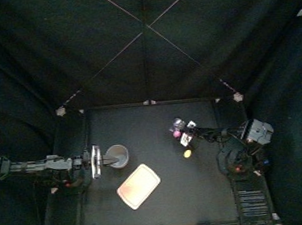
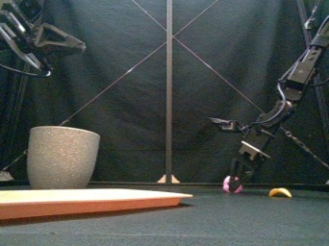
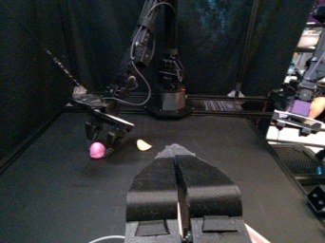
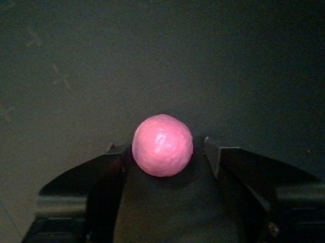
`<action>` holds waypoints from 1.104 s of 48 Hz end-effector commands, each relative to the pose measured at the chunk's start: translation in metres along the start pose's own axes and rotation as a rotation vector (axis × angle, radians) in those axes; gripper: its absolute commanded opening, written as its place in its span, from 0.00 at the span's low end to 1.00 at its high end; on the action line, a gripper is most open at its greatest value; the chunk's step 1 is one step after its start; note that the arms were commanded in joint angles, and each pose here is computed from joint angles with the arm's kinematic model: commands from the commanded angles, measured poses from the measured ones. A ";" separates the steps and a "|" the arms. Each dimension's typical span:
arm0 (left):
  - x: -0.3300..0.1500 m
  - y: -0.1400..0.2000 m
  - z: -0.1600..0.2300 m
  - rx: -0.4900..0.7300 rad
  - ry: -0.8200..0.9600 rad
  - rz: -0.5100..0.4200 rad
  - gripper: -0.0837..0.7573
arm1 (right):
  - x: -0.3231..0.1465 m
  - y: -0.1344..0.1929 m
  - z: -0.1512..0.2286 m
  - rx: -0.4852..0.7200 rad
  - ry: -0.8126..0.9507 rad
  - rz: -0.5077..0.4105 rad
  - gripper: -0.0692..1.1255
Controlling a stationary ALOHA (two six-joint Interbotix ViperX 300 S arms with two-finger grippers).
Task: Pick the pink ball then place it in the grey bowl
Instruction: Place pink ball in the grey bowl
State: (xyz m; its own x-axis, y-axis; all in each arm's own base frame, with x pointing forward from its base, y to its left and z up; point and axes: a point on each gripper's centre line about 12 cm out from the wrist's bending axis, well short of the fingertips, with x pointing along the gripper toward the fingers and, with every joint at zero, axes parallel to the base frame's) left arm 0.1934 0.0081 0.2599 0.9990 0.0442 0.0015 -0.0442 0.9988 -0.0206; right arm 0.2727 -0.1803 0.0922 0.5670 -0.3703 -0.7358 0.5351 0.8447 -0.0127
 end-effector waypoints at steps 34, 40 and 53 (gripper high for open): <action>0.001 0.002 0.007 -0.009 -0.039 0.011 0.13 | -0.025 0.222 0.186 -0.275 -0.636 0.409 0.53; 0.001 0.002 0.007 -0.007 -0.039 0.012 0.13 | 0.001 0.228 0.191 -0.258 -0.654 0.408 0.54; 0.001 0.002 0.006 0.000 -0.035 0.011 0.13 | 0.037 0.245 0.201 -0.254 -0.657 0.411 0.66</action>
State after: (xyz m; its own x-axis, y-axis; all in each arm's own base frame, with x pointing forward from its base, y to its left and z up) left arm 0.1928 0.0100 0.2605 0.9982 0.0553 0.0213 -0.0548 0.9982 -0.0247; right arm 0.5411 -0.0629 0.1723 0.9669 -0.0922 -0.2378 0.0847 0.9955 -0.0415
